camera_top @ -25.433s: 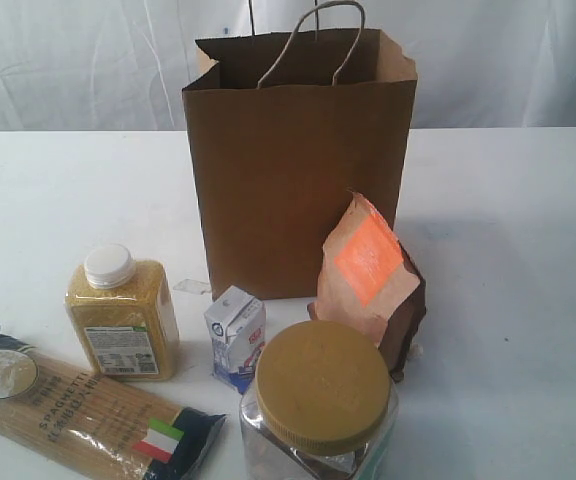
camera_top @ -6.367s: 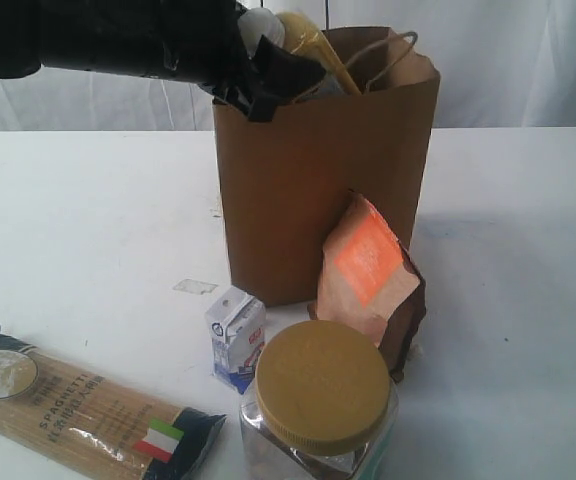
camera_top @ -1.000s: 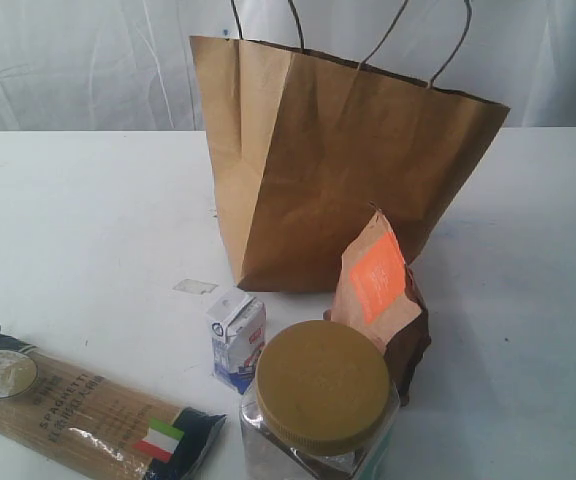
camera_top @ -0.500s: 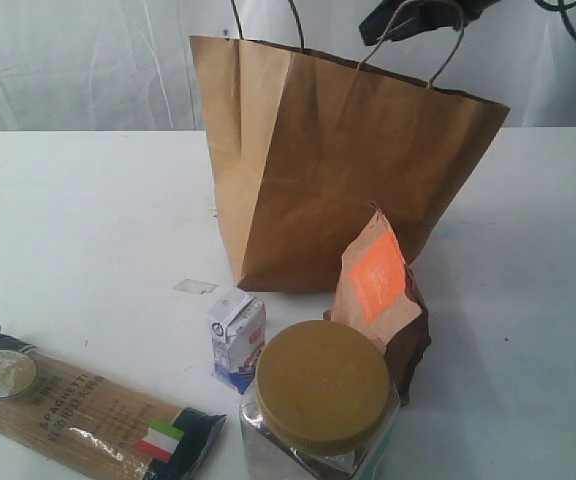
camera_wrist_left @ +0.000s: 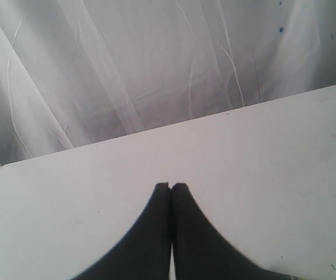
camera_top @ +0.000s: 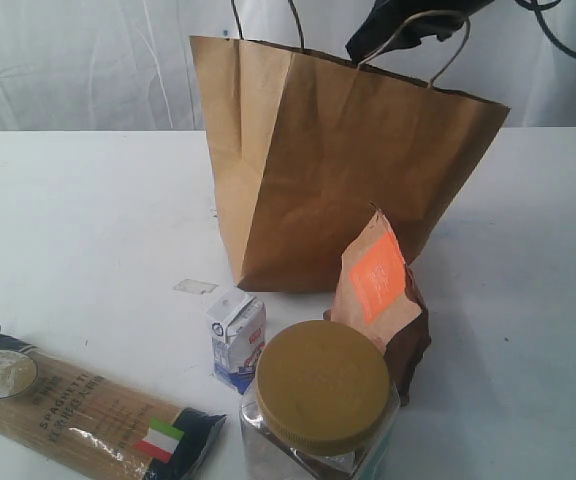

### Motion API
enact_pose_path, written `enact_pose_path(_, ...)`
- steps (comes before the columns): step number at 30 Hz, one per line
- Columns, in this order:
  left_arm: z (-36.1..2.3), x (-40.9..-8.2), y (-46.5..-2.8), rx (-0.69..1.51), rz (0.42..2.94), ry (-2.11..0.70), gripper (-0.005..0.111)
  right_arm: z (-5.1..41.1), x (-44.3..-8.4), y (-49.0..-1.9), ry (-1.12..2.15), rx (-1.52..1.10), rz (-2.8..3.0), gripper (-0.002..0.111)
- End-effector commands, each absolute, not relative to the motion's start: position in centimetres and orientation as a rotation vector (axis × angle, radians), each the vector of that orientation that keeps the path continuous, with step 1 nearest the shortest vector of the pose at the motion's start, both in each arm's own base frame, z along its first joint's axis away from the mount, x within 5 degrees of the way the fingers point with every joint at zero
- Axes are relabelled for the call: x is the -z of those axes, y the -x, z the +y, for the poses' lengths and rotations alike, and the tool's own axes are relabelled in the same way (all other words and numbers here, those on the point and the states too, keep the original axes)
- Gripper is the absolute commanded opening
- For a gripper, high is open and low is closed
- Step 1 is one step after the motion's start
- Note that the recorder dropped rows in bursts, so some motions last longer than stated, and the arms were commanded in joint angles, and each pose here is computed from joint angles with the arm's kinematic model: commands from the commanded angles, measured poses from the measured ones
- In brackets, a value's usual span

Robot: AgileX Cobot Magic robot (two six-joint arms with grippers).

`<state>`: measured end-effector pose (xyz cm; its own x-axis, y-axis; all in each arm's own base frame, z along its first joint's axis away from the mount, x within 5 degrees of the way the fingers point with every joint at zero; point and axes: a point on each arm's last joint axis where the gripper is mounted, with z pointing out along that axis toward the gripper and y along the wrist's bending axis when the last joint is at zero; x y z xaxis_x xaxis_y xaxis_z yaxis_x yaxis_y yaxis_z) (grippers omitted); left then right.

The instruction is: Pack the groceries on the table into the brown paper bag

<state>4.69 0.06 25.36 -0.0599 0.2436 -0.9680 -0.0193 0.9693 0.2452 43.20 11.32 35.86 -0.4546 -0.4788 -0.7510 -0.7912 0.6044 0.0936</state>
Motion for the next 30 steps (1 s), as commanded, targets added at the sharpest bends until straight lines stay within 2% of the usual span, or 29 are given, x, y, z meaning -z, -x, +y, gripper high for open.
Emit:
enact_pose_path(1, 0.1, -25.3, -4.7, -0.207, 1.627, -0.165, 0.0, 11.3, -34.0, -44.0, 0.968, -0.55, 2.146, 0.05)
enact_pose_path(7, 0.1, -25.3, -4.7, -0.207, 1.627, -0.165, 0.0, 11.1, -33.5, -44.5, 0.93, -0.5, 2.139, 0.049)
enact_pose_path(10, 0.1, -25.3, -4.7, -0.207, 1.627, -0.165, 0.0, 11.0, -33.5, -44.5, 0.933, -0.495, 2.142, 0.044)
enact_pose_path(12, 0.1, -25.3, -4.7, -0.207, 1.627, -0.165, 0.0, 11.0, -33.3, -44.5, 0.941, -0.486, 2.15, 0.036)
enact_pose_path(17, 0.1, -25.3, -4.7, -0.207, 1.627, -0.165, 0.0, 10.9, -33.3, -44.5, 0.947, -0.476, 2.152, 0.0)
enact_pose_path(22, 0.1, -25.3, -4.7, -0.207, 1.627, -0.165, 0.0, 10.8, -34.2, -44.3, 0.932, -0.457, 2.124, 0.0)
enact_pose_path(30, 0.1, -25.3, -4.7, -0.207, 1.627, -0.165, 0.0, 10.5, -37.8, -42.9, 0.849, -0.431, 2.054, 0.0)
